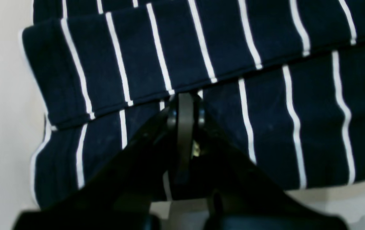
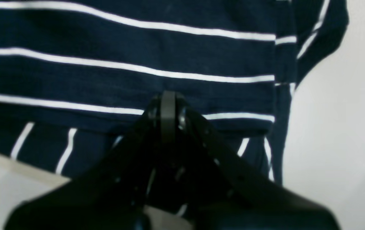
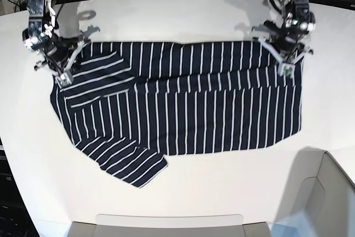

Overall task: Fold the T-shirt properly
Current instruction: 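Release the folded edge and raise both grippers, then move the right gripper to the hem corner and grasp it, then grasp the hem corner nearest the left gripper with the left gripper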

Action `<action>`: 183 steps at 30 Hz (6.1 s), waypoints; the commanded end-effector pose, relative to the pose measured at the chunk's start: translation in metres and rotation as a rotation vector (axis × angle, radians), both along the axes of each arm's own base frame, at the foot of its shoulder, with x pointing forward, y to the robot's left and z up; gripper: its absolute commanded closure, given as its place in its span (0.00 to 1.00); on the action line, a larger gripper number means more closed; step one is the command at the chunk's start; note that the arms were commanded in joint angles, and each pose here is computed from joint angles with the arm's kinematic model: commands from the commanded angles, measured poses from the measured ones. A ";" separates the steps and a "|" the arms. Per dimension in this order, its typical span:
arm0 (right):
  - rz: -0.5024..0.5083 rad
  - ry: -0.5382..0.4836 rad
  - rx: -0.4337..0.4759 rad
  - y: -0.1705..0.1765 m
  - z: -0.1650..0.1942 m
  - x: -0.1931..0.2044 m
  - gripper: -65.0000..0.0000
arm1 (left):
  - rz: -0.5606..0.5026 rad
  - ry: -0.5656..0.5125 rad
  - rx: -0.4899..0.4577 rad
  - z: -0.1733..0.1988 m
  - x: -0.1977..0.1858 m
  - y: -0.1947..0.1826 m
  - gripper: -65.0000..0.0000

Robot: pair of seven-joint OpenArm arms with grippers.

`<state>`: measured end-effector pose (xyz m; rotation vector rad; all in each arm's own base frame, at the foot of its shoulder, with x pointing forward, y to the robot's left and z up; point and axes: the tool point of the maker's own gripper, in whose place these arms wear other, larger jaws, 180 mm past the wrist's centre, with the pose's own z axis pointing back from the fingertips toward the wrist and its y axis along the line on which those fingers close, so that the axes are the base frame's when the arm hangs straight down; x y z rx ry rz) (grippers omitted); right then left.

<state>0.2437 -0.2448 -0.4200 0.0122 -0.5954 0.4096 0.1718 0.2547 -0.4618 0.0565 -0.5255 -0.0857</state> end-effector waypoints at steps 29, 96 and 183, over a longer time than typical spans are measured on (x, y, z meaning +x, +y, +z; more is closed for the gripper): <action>-0.001 -0.040 -0.066 -0.011 0.058 -0.022 1.00 | 0.164 0.056 0.216 0.065 -0.052 0.063 1.00; 0.098 -0.110 -0.003 0.048 0.084 0.261 0.70 | 0.203 -0.111 0.174 0.101 0.029 0.053 1.00; 0.197 0.038 0.044 0.078 0.008 0.211 0.70 | 0.203 -0.056 -0.208 0.044 0.142 0.128 0.77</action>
